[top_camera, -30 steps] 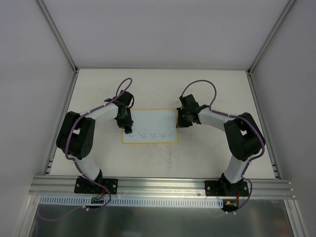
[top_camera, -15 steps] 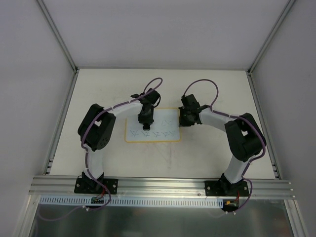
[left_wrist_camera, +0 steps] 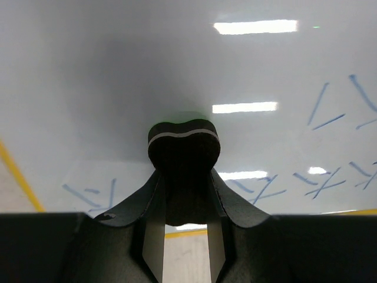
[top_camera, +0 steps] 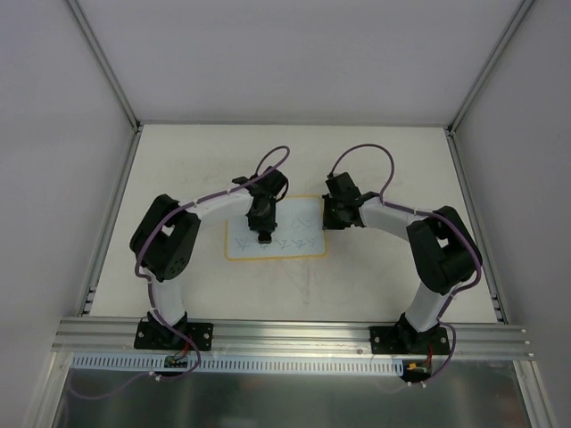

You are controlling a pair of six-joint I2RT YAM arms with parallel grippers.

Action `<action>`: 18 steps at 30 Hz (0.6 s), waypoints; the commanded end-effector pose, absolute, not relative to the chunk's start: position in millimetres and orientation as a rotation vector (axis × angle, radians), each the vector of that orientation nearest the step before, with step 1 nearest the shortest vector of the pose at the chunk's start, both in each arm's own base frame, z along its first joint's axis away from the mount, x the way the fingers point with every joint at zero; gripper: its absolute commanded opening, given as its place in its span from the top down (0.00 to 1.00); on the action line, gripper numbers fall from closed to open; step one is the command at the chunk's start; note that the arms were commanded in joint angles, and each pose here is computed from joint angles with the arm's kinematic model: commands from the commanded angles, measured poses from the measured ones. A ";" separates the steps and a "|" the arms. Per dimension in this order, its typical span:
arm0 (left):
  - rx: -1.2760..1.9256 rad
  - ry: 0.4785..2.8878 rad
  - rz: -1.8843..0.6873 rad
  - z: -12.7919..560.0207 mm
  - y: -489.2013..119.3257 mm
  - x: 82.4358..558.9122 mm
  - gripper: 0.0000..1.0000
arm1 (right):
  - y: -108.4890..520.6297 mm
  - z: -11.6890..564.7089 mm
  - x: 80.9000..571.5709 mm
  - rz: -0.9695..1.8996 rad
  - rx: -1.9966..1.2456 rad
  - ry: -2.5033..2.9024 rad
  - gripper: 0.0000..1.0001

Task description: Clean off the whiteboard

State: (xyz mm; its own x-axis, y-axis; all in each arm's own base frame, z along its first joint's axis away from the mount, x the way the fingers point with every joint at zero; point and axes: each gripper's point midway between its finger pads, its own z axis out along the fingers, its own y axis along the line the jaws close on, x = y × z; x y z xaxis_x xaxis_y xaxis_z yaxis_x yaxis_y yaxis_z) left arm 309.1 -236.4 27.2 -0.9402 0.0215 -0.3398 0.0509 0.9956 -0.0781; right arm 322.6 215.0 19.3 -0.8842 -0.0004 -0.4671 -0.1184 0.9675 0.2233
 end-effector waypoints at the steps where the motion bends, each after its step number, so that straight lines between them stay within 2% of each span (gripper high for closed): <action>1: -0.117 2.730 -0.109 62.1 -194.9 308.1 1.00 | 209.5 7.3 305.2 0.309 -0.114 2.678 1.00; 8: -0.220 2.731 -0.027 56.2 -145.5 284.4 1.00 | 205.2 6.3 294.6 0.330 -0.122 2.670 1.00; 18: -0.219 2.776 0.068 31.0 -129.0 278.1 1.00 | 205.5 0.5 283.6 0.365 -0.151 2.685 1.00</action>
